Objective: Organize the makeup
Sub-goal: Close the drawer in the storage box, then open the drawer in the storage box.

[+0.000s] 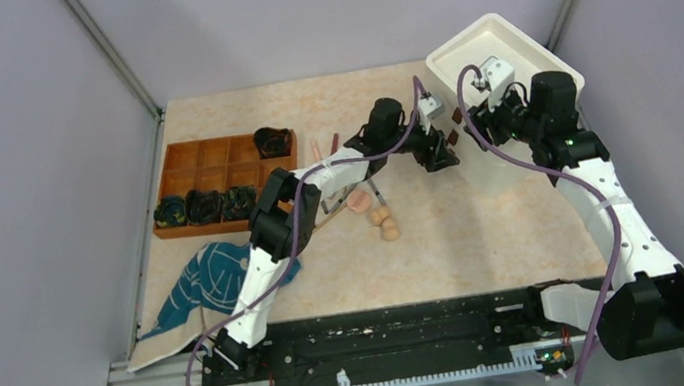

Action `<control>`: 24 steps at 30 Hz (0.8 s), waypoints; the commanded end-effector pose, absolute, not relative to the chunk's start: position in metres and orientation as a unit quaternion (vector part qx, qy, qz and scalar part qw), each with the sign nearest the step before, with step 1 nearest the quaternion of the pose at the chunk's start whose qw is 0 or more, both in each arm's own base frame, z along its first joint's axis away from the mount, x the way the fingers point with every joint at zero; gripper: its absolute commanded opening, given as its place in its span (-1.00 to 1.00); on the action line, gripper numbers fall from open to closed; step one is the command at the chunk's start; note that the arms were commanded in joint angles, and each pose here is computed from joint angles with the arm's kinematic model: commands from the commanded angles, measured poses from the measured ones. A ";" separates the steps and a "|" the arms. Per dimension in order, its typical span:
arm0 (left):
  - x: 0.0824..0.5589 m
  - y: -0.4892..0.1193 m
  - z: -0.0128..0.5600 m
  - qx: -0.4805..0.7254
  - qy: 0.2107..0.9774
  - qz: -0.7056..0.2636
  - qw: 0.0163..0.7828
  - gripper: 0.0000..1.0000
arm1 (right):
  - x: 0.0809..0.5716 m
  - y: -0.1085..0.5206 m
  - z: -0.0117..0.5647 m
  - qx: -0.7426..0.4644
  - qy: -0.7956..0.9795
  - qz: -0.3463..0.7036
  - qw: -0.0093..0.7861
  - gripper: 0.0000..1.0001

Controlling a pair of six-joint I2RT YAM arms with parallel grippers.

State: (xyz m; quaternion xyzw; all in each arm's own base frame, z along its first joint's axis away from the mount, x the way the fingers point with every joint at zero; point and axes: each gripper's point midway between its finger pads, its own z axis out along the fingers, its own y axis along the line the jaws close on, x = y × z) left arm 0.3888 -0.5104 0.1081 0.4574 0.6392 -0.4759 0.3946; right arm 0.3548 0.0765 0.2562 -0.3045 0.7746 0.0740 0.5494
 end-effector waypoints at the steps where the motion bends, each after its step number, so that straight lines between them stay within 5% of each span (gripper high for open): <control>1: 0.394 -0.523 0.186 0.451 0.578 -0.508 0.452 0.49 | 0.345 0.074 0.237 -0.296 0.797 0.086 0.520 0.16; 9: 0.398 -0.527 0.190 0.442 0.581 -0.511 0.454 0.29 | 0.345 0.073 0.236 -0.295 0.798 0.086 0.518 0.16; 24: 0.384 -0.529 0.198 0.443 0.566 -0.548 0.428 -0.55 | 0.345 0.068 0.236 -0.291 0.800 0.087 0.518 0.16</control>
